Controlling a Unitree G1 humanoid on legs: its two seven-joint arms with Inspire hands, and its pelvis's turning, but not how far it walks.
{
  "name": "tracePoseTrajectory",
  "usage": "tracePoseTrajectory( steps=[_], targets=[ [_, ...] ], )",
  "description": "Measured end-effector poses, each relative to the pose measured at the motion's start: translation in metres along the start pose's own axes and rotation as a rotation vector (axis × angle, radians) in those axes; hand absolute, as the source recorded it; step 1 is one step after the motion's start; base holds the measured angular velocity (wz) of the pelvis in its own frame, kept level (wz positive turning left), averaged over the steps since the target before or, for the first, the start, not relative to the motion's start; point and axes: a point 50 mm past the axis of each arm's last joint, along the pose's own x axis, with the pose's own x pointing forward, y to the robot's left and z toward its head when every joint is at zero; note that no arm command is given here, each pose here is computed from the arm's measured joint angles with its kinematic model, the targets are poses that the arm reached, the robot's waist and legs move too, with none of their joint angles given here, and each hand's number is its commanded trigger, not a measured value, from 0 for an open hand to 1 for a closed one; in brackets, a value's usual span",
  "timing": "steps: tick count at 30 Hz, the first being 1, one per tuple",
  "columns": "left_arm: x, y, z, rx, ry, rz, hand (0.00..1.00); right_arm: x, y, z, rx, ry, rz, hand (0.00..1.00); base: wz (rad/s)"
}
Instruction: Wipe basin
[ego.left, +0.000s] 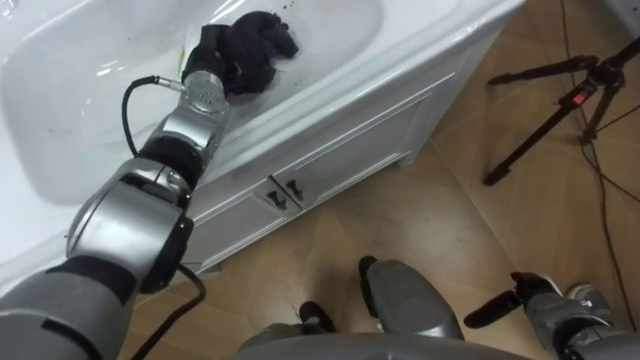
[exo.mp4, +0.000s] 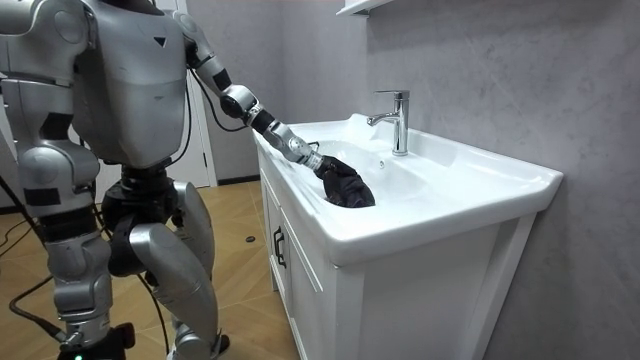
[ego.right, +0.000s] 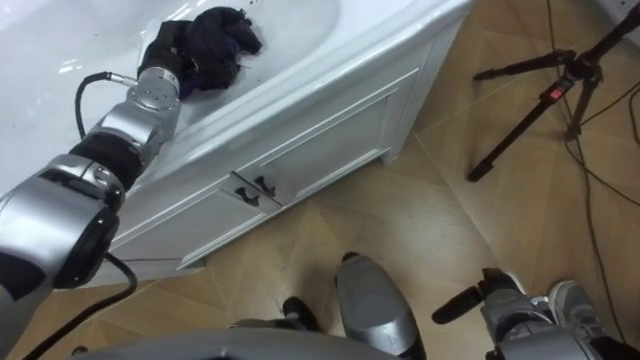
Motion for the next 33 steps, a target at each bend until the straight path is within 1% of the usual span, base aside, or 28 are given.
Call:
tracePoseTrajectory(
  steps=[3, 6, 11, 14, 17, 22, 26, 29, 33],
  targets=[
    [-0.002, -0.012, 0.023, -0.031, -0.076, -0.021, 1.0, 0.0, 0.0, -0.001, 0.001, 0.001, -0.004, 0.0, -0.06],
    [-0.003, -0.017, 0.036, -0.045, -0.11, -0.028, 1.0, 0.0, 0.0, -0.001, 0.008, 0.001, -0.007, 0.0, -0.1],
    [-0.006, -0.017, 0.052, -0.067, -0.175, -0.012, 1.0, 0.0, 0.003, -0.009, 0.027, 0.016, -0.004, 0.0, -0.11],
    [-0.009, -0.013, 0.068, -0.108, -0.244, 0.018, 1.0, 0.0, 0.004, -0.016, 0.031, 0.03, -0.005, 0.0, -0.17],
    [-0.01, -0.005, 0.076, -0.139, -0.285, 0.056, 1.0, -0.001, 0.005, -0.02, 0.035, 0.035, -0.002, 0.0, -0.16],
    [-0.011, 0.008, 0.085, -0.121, -0.34, 0.117, 1.0, -0.001, 0.009, -0.03, 0.039, 0.059, 0.008, 0.0, -0.05],
    [-0.014, 0.013, 0.095, -0.127, -0.388, 0.149, 1.0, -0.002, 0.01, -0.034, 0.041, 0.071, 0.008, 0.0, 0.01],
    [-0.013, 0.014, 0.093, -0.101, -0.384, 0.169, 1.0, -0.002, 0.011, -0.041, 0.047, 0.094, 0.009, 0.0, -0.05],
    [-0.012, 0.022, 0.09, -0.072, -0.385, 0.202, 1.0, -0.003, 0.012, -0.043, 0.048, 0.091, 0.012, 0.0, -0.01]
  ],
)
